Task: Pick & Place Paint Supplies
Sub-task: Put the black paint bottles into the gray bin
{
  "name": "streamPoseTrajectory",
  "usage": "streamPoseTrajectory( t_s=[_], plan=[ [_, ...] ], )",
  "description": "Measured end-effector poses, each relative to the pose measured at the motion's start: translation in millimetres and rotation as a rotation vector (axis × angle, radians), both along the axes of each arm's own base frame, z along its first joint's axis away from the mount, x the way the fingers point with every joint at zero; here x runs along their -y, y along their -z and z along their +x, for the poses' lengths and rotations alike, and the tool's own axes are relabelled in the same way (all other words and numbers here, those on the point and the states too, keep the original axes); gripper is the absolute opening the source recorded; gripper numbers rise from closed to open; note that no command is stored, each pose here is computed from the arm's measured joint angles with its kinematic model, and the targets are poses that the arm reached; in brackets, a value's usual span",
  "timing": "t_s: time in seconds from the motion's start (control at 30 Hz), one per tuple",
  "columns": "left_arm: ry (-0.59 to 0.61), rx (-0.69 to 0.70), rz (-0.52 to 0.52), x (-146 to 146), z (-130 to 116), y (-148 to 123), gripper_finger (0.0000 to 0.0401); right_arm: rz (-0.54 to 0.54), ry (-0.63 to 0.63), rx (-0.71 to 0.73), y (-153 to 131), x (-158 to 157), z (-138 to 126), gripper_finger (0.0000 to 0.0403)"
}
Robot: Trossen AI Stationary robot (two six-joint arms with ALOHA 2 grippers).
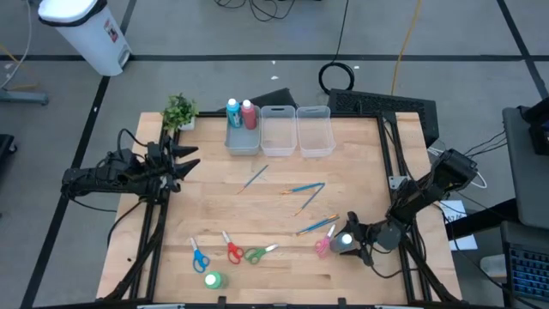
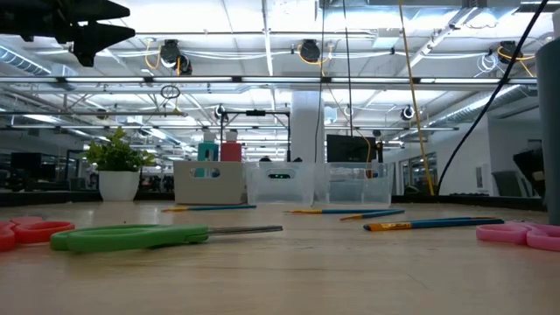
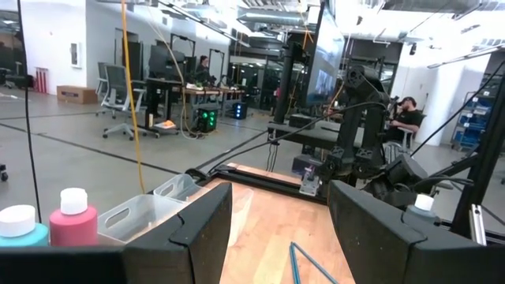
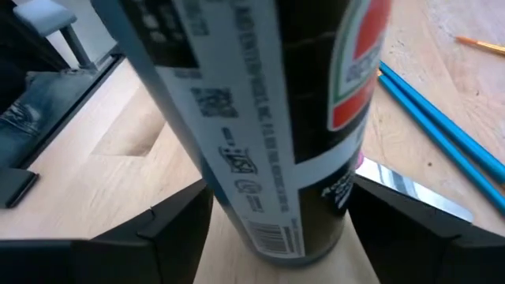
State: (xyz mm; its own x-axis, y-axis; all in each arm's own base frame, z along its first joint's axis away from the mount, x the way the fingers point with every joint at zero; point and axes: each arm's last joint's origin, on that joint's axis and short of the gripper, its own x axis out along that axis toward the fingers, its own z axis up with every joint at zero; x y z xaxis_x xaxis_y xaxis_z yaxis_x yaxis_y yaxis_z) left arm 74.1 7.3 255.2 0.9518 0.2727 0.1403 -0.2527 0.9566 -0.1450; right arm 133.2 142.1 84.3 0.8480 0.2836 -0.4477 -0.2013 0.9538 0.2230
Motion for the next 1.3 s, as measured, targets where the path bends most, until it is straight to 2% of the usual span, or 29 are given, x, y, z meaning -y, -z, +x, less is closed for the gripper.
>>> streamPoseTrajectory(
  t_s=[0.3, 0.43, 0.6, 0.7, 0.8, 0.97, 1.13, 1.3],
  plan=[
    [0.002, 0.010, -0.012, 0.0, -0.1, -0.5, 0.0218, 0.021, -0.002, 0.015, -2.2, -0.9, 0.6, 0.0192],
    [0.005, 0.052, -0.032, 0.0, -0.6, -4.0, 0.0218, 0.074, -0.002, 0.064, -11.2, -2.6, 2.1, 0.0183],
    [0.007, 0.077, -0.035, 0.0, -1.1, -6.3, 0.0218, 0.077, 0.021, 0.188, -28.0, -2.7, 4.0, 0.0185],
    [0.007, 0.081, -0.035, 0.0, -1.2, -6.6, 0.0218, 0.025, 0.098, 0.279, -38.5, 0.5, 5.4, 0.0181],
    [0.007, 0.081, -0.034, 0.0, -1.2, -6.6, 0.0218, 0.006, 0.258, 0.355, -49.5, 8.8, 9.3, 0.0182],
    [0.000, 0.078, 0.001, 0.0, -1.3, -7.3, 0.0218, -0.014, 0.453, 0.392, -57.5, 30.7, 23.4, 0.0183],
    [-0.010, 0.092, 0.049, 0.0, -2.0, -9.9, 0.0218, -0.043, 0.584, 0.409, -61.3, 63.4, 43.3, 0.0176],
    [-0.008, 0.092, 0.042, 0.0, -1.9, -9.7, 0.0218, -0.047, 0.607, 0.416, -66.0, 96.6, 62.3, 0.0178]
  ],
)
